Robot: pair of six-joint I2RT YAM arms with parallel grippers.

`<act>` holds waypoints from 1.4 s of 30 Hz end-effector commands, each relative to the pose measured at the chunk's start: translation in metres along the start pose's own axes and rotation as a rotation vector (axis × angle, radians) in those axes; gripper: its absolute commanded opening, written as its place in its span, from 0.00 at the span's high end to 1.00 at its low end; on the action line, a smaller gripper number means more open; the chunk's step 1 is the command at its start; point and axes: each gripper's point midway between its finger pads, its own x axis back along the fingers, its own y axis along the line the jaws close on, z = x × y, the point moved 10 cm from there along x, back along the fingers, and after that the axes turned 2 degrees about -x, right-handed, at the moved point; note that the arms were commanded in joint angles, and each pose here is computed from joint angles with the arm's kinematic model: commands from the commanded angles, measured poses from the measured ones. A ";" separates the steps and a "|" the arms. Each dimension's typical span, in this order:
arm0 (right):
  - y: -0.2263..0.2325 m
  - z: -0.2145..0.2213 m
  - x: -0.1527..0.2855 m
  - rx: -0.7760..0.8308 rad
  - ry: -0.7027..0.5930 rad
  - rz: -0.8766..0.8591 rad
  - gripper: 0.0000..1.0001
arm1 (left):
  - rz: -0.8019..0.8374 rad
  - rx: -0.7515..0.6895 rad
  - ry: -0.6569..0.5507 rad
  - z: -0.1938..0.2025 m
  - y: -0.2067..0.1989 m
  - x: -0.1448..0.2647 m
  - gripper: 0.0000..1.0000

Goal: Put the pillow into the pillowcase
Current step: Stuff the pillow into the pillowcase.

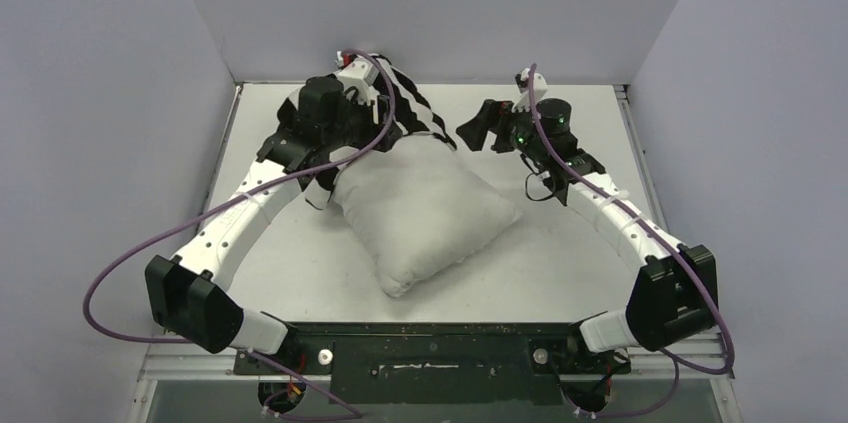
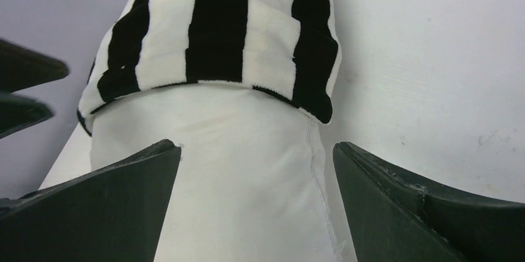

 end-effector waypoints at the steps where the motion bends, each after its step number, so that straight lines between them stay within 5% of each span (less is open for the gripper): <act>1: 0.023 0.011 0.011 0.062 0.044 -0.090 0.00 | -0.004 -0.129 -0.015 0.003 0.015 -0.023 0.40; 17: 0.046 0.077 -0.021 0.090 0.076 -0.112 0.00 | -0.112 -0.326 -0.023 0.031 0.050 -0.097 0.37; 18: 0.048 0.077 -0.022 0.092 0.061 -0.111 0.00 | -0.116 -0.333 -0.030 0.030 0.051 -0.098 0.44; 21: 0.054 0.081 -0.029 0.096 0.044 -0.110 0.00 | -0.119 -0.347 -0.048 0.025 0.049 -0.099 0.94; 25: 0.049 0.095 -0.029 0.036 0.015 -0.085 0.06 | -0.076 -0.305 -0.093 0.004 0.021 -0.081 1.00; 29: 0.044 0.103 -0.027 -0.040 -0.079 -0.089 0.42 | 0.076 -0.270 -0.174 -0.004 -0.054 -0.043 1.00; 32: 0.037 0.114 -0.042 -0.079 -0.055 -0.042 0.59 | 0.218 -0.137 -0.177 0.016 -0.100 -0.018 1.00; 34: 0.030 0.120 -0.046 -0.151 -0.110 -0.015 0.82 | 0.263 -0.041 -0.155 0.036 -0.110 -0.009 1.00; 36: 0.024 0.123 -0.049 -0.221 -0.172 0.012 0.96 | 0.285 0.040 -0.136 0.060 -0.113 -0.007 1.00; 42: 0.016 0.114 -0.061 -0.378 -0.329 0.123 1.00 | 0.208 0.098 -0.016 0.124 -0.097 -0.040 1.00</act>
